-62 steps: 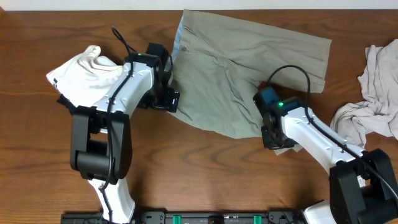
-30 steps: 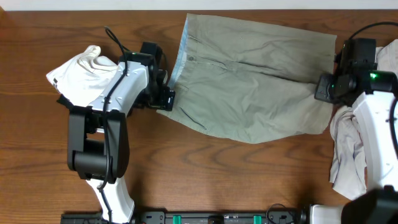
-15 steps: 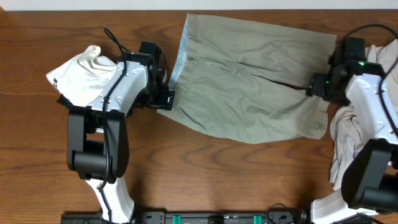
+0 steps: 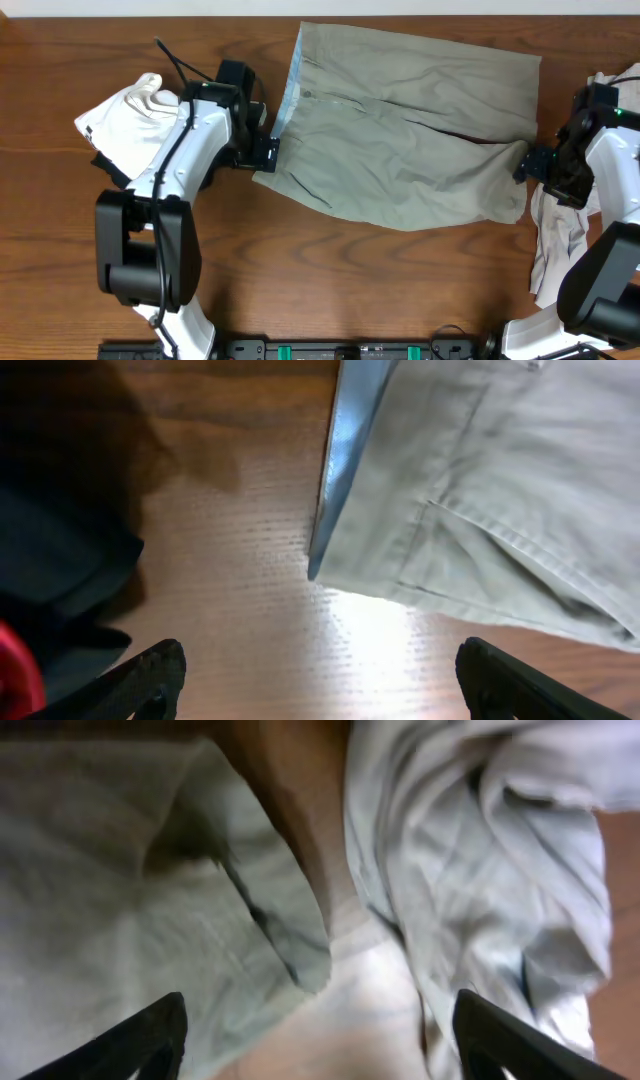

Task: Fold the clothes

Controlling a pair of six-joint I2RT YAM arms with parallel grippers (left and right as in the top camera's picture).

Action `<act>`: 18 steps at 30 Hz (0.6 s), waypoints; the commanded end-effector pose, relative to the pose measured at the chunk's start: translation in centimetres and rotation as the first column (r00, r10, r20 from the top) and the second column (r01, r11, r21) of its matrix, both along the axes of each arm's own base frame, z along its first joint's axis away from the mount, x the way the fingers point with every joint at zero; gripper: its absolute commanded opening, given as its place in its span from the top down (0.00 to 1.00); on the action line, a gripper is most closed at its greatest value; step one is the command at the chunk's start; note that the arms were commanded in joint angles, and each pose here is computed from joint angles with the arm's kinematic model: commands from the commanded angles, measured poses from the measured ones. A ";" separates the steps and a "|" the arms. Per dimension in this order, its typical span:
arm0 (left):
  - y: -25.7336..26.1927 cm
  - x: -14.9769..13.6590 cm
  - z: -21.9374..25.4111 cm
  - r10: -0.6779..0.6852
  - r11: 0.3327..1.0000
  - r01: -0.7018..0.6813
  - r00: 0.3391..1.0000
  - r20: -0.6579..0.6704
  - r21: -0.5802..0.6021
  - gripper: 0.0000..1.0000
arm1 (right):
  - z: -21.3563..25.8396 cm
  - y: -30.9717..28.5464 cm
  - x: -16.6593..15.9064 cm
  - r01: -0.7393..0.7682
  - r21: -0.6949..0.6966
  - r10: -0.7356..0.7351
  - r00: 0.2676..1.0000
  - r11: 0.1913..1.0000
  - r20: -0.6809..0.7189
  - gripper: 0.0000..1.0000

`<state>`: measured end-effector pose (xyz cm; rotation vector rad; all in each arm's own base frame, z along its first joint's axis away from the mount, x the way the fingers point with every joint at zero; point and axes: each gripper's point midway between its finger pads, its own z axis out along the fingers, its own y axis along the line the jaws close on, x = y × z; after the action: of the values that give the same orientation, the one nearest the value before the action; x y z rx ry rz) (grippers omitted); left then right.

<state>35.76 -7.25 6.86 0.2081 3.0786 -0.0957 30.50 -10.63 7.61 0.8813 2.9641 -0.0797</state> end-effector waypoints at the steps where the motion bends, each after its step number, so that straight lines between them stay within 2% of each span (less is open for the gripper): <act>1: -0.3 -0.1 0.6 -0.004 1.000 0.004 1.000 -0.001 -0.025 0.12 | -1.1 0.0 -0.3 0.040 0.012 -0.040 0.999 0.999 0.024 0.25; 4: -0.4 -0.6 0.6 -0.005 0.999 0.004 1.000 -0.020 -0.033 0.12 | -3.0 -1.2 -0.9 0.157 0.014 -0.157 0.987 0.988 0.044 0.83; 5: -0.3 -0.7 0.6 -0.004 0.999 0.004 1.000 -0.024 -0.032 0.12 | -3.5 -1.7 -1.3 0.190 0.014 -0.190 0.981 0.982 0.048 0.93; 11: -0.3 -0.8 0.6 -0.004 1.000 0.004 1.000 -0.030 -0.031 0.12 | -6.4 -5.3 -4.4 0.387 0.014 -0.387 0.920 0.922 0.056 0.96; 16: -0.3 -1.0 0.6 -0.004 1.000 0.003 0.999 -0.036 -0.030 0.12 | -8.1 -9.6 -8.4 0.594 -0.050 -0.591 0.804 0.803 0.071 0.99; 18: -0.3 -1.2 0.6 -0.005 1.000 0.004 0.999 -0.042 -0.028 0.12 | -8.1 -10.8 -9.5 0.658 -0.027 -0.654 0.752 0.753 0.079 0.99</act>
<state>34.59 -7.48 6.87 0.2095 3.1245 -0.1289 23.86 -19.46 -0.06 1.6286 2.5383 -0.0774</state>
